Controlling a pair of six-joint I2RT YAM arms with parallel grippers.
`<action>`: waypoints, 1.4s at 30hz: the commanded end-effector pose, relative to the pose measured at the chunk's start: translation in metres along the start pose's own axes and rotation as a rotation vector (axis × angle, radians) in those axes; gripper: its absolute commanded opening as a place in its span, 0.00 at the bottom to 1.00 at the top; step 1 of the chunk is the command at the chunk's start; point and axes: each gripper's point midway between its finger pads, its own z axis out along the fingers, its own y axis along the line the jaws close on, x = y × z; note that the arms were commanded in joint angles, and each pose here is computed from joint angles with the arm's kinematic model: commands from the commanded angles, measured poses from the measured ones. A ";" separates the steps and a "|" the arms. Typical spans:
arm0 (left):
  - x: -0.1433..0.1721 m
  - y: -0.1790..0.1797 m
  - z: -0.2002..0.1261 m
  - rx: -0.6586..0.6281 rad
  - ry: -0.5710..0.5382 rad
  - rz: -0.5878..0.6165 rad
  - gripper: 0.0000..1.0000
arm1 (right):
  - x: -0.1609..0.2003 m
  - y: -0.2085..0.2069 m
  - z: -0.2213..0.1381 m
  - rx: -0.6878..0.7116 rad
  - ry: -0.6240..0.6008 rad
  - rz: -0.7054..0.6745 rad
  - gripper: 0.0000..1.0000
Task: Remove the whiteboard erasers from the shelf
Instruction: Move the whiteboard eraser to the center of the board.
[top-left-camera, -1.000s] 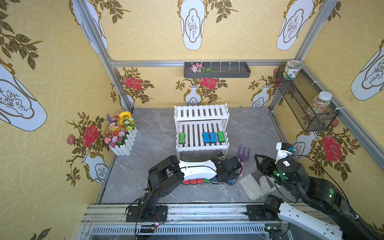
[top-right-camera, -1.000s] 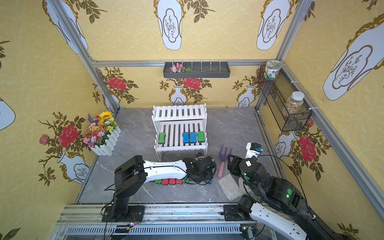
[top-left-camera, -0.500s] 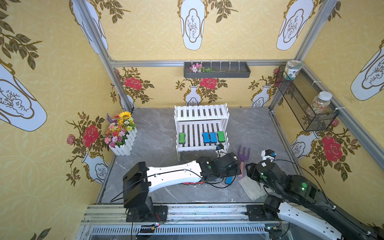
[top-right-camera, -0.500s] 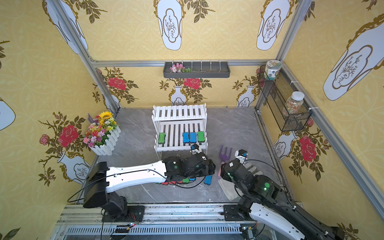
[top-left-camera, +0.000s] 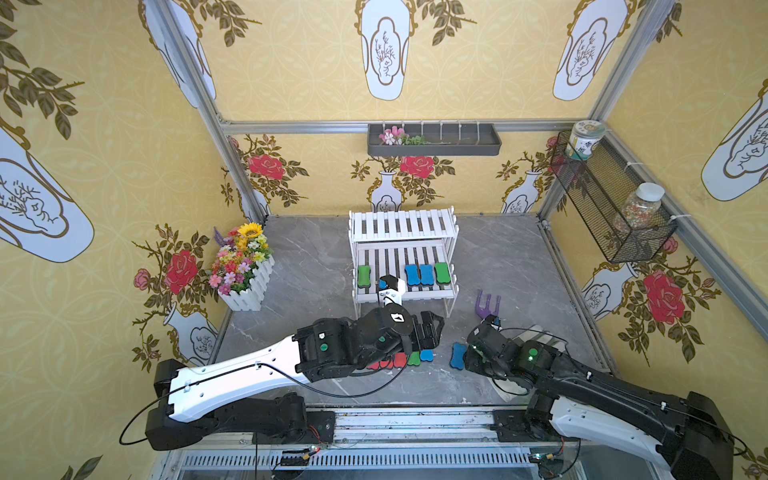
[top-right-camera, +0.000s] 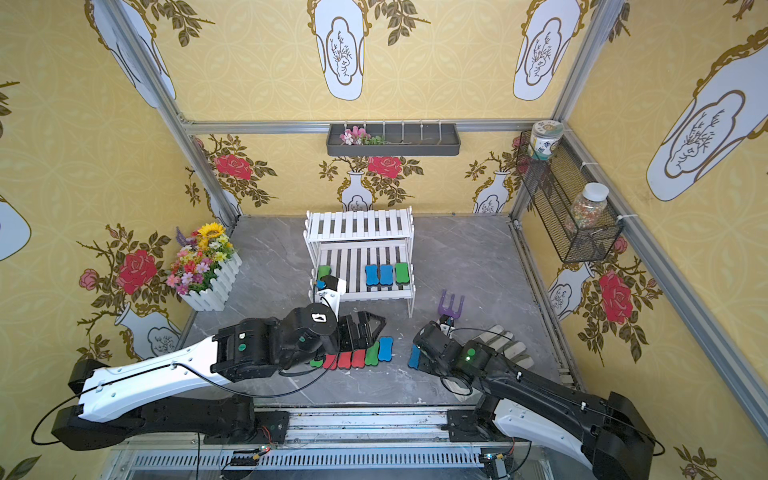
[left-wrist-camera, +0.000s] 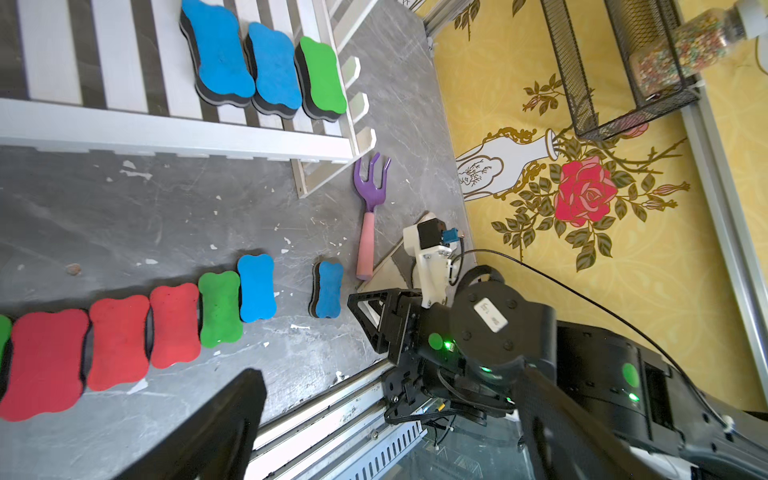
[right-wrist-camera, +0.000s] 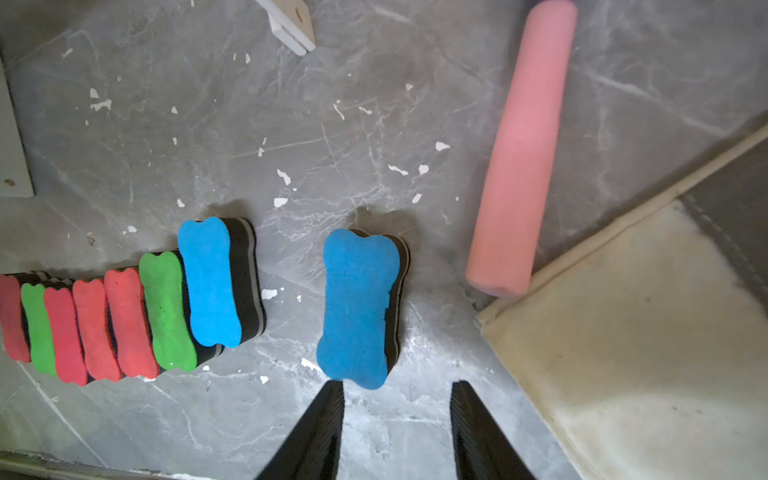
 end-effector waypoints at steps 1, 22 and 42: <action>-0.008 0.005 -0.017 -0.014 -0.020 0.059 1.00 | -0.004 0.010 0.007 -0.027 -0.018 0.002 0.47; -0.040 0.024 -0.077 -0.022 -0.134 0.030 1.00 | -0.011 0.032 0.046 0.031 0.101 -0.185 0.41; -0.040 0.034 -0.074 -0.059 -0.148 0.036 0.99 | -0.018 0.071 0.056 -0.096 0.154 -0.307 0.39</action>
